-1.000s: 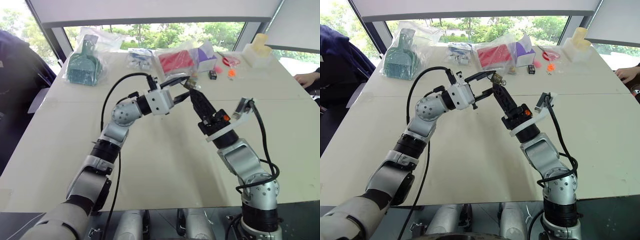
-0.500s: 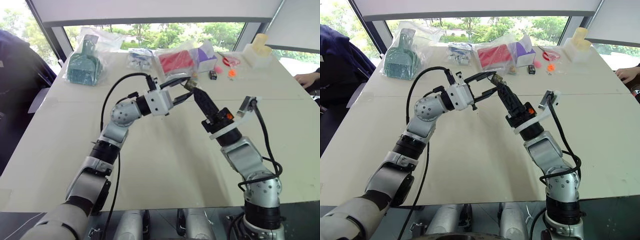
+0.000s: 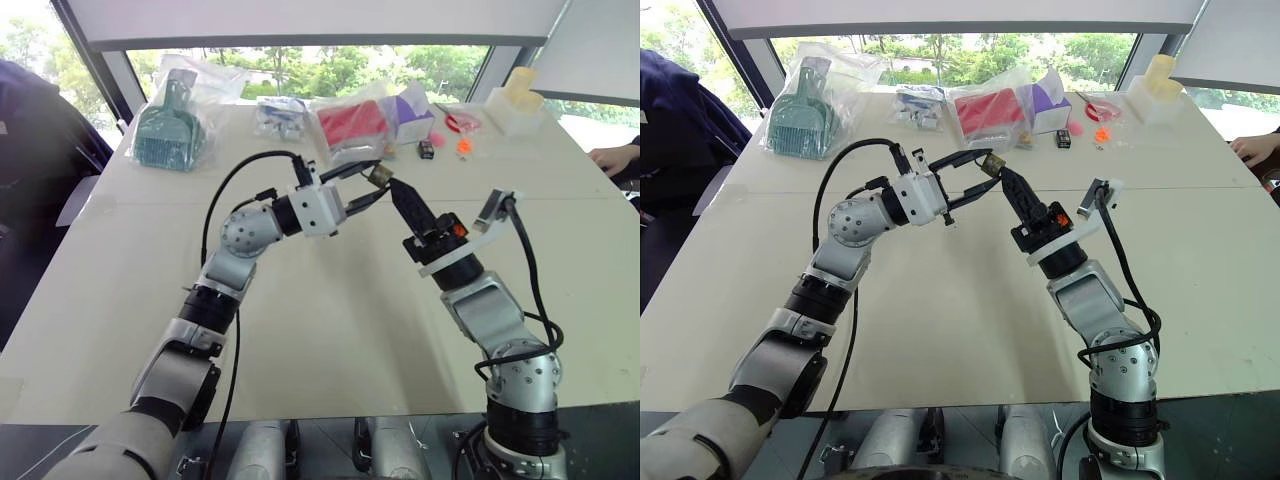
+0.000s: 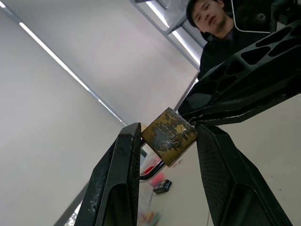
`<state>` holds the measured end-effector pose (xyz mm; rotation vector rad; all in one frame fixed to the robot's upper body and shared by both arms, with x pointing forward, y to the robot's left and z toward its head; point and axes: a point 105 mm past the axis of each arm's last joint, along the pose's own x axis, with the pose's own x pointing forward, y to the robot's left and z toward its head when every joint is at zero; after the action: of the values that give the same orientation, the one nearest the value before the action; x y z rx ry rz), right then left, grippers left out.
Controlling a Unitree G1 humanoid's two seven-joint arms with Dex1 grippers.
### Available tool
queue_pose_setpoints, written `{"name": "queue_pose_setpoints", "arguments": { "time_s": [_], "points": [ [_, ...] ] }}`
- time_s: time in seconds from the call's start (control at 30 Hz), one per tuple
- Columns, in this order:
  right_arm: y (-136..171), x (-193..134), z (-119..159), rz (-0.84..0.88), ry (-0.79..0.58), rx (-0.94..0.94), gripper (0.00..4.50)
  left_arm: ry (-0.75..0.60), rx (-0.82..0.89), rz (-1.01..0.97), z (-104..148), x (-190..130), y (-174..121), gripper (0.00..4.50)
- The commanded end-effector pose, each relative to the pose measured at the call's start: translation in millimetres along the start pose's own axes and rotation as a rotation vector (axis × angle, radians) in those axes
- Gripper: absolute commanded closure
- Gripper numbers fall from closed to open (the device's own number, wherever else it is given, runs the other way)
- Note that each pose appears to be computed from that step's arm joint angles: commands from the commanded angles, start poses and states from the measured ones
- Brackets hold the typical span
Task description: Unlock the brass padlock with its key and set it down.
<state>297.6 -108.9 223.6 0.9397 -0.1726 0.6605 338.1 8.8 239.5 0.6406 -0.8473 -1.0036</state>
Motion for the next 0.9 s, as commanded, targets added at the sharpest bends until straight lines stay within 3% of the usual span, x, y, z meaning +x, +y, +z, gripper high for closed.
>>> {"name": "queue_pose_setpoints", "arguments": {
  "time_s": [0.03,0.3,0.73,0.87,0.9],
  "points": [
    [4.6,1.1,6.8,0.015,-0.037,0.023,4.47,-0.073,0.059,0.024,18.2,4.3,5.0,3.29],
    [0.9,2.2,5.5,-0.049,-0.096,0.277,4.47,-0.143,0.223,0.121,33.1,5.7,11.5,3.29],
    [4.1,1.5,2.3,-0.108,-0.114,0.509,4.47,-0.176,0.343,0.159,30.8,4.6,15.0,3.29],
    [13.4,-0.2,4.7,-0.068,-0.089,0.338,4.47,-0.13,0.252,0.123,19.1,8.0,12.7,3.29],
    [18.1,-1.1,5.7,-0.038,-0.073,0.266,4.23,-0.11,0.212,0.121,15.3,9.3,15.0,3.29]
  ]
}}
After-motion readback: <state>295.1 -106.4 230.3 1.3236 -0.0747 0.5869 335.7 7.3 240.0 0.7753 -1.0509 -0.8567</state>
